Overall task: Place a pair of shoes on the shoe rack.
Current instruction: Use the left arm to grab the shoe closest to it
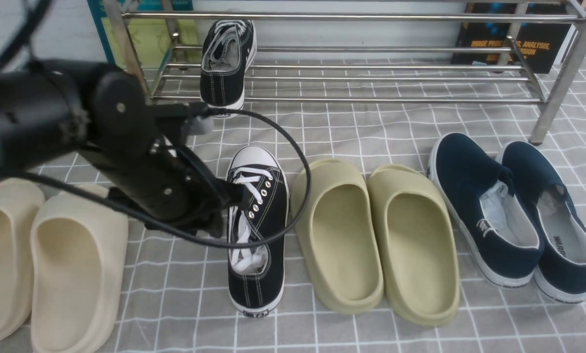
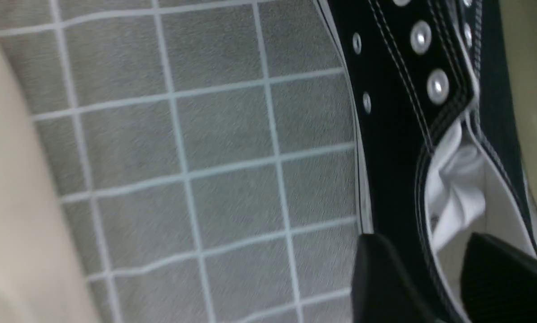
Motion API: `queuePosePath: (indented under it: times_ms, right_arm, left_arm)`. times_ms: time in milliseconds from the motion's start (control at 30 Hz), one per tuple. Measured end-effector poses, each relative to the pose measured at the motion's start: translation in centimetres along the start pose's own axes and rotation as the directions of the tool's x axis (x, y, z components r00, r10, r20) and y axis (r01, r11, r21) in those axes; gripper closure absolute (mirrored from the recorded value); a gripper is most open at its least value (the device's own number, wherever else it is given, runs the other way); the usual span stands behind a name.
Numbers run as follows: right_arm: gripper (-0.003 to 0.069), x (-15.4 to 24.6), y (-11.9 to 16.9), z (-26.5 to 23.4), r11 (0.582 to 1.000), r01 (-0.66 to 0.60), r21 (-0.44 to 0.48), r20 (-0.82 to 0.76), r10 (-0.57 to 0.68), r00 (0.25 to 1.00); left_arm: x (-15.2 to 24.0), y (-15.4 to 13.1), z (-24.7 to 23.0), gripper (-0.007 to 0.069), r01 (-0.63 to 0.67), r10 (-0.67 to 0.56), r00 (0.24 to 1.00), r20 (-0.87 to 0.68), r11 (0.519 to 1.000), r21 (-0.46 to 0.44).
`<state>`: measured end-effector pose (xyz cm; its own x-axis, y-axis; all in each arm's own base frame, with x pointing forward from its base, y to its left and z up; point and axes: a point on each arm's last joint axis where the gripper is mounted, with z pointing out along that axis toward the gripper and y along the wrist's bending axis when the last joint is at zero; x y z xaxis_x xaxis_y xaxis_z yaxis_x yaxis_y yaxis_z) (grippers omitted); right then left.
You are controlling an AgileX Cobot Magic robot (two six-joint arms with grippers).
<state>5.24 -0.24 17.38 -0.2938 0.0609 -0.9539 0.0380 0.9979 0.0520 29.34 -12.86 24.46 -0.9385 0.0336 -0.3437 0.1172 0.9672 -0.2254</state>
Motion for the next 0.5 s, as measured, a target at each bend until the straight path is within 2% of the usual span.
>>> queuePosePath:
  times_ms: [100, 233, 400, 500]
  right_arm:
    - [0.042, 0.0, 0.0, 0.0, 1.0, 0.0, 0.0, 0.0, 0.0, 1.0]
    - [0.042, 0.0, 0.0, 0.0, 1.0, 0.0, 0.0, 0.0, 0.0, 1.0]
    - [0.042, 0.0, 0.0, 0.0, 1.0, 0.0, 0.0, 0.0, 0.0, 1.0]
    - [0.042, 0.0, 0.0, 0.0, 1.0, 0.0, 0.0, 0.0, 0.0, 1.0]
  left_arm:
    - [-0.3, 0.0, 1.8, 0.0259, 0.029, -0.029, 0.999, -0.015, 1.0, 0.011]
    - [-0.2, 0.2, 3.5, 0.0268, 0.041, -0.041, 0.998, -0.05, 0.999, 0.001]
    - [0.0, 0.5, 5.3, 0.0421, 0.045, -0.046, 0.994, -0.096, 0.999, -0.019]
    - [0.0, 0.4, 5.2, 0.0562, 0.044, -0.046, 0.995, -0.093, 0.999, -0.015]
